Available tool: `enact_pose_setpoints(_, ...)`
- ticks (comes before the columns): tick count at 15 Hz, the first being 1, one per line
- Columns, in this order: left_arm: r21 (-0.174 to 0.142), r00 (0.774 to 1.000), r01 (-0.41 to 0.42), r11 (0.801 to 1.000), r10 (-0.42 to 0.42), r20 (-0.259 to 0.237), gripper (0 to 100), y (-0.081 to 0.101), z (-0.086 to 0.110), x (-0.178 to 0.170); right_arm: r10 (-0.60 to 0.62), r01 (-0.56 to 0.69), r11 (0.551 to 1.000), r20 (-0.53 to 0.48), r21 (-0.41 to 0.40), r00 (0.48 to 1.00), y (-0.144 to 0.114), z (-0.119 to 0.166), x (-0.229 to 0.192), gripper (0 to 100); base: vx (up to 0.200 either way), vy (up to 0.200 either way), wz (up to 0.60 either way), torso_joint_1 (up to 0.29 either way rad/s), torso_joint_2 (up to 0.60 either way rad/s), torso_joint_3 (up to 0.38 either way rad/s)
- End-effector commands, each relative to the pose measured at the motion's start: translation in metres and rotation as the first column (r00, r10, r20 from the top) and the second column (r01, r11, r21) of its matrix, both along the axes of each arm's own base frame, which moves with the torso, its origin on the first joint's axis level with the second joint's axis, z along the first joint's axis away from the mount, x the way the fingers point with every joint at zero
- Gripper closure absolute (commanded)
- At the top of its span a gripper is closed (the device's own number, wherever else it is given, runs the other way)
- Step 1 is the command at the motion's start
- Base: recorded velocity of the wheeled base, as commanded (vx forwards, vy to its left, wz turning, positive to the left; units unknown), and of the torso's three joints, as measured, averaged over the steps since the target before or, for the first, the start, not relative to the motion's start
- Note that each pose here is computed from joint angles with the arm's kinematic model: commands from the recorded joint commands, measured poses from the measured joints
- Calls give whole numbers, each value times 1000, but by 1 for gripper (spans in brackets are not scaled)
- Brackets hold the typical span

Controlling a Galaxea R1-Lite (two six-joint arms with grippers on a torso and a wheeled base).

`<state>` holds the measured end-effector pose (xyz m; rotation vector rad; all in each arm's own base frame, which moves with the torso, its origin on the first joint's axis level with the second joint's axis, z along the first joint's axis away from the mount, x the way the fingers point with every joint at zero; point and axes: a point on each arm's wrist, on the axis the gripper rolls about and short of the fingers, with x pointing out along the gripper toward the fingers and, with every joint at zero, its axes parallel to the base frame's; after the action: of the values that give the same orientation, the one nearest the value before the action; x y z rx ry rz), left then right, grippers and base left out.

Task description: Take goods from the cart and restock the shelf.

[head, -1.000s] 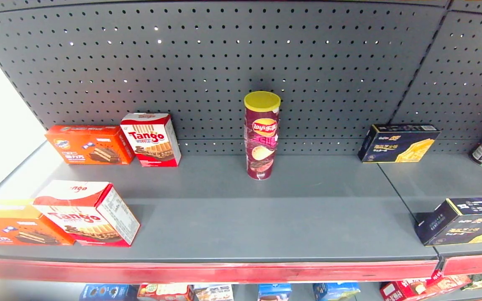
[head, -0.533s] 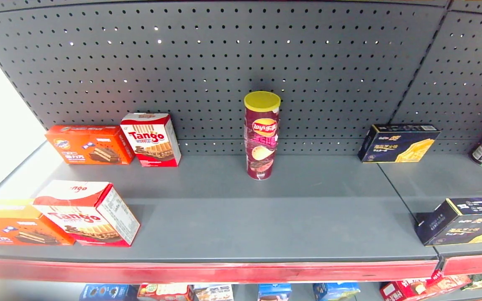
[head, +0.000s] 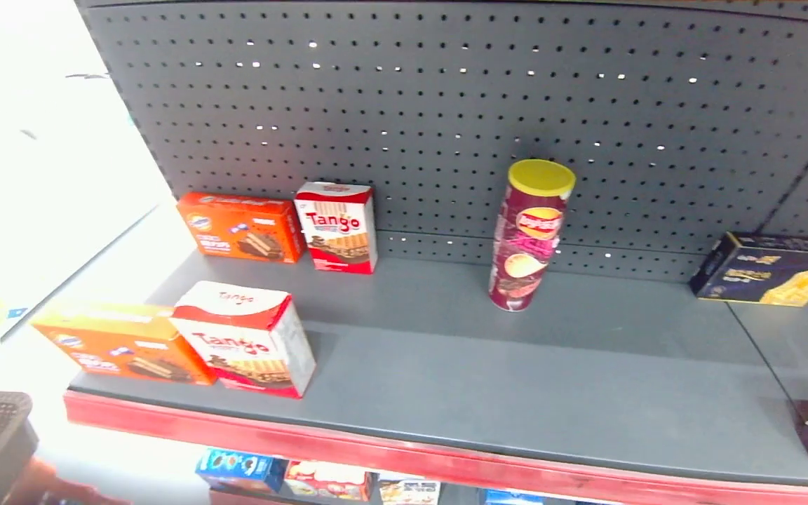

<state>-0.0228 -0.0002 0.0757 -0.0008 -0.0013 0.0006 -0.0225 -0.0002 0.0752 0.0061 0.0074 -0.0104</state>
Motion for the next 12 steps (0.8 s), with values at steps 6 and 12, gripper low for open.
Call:
enact_pose_setpoints(6,-1,1000,-1,1000,1,0,0,0,0,0,0,0,1000,0,0,1000,0,0,0,0,0,0,600,3,1,3)
enact_pose_setpoints(12,4,1000,4,1000,-4,0,0,0,0,0,-2,2,1000,0,0,1000,0,0,0,0,0,0,100,0,0,0)
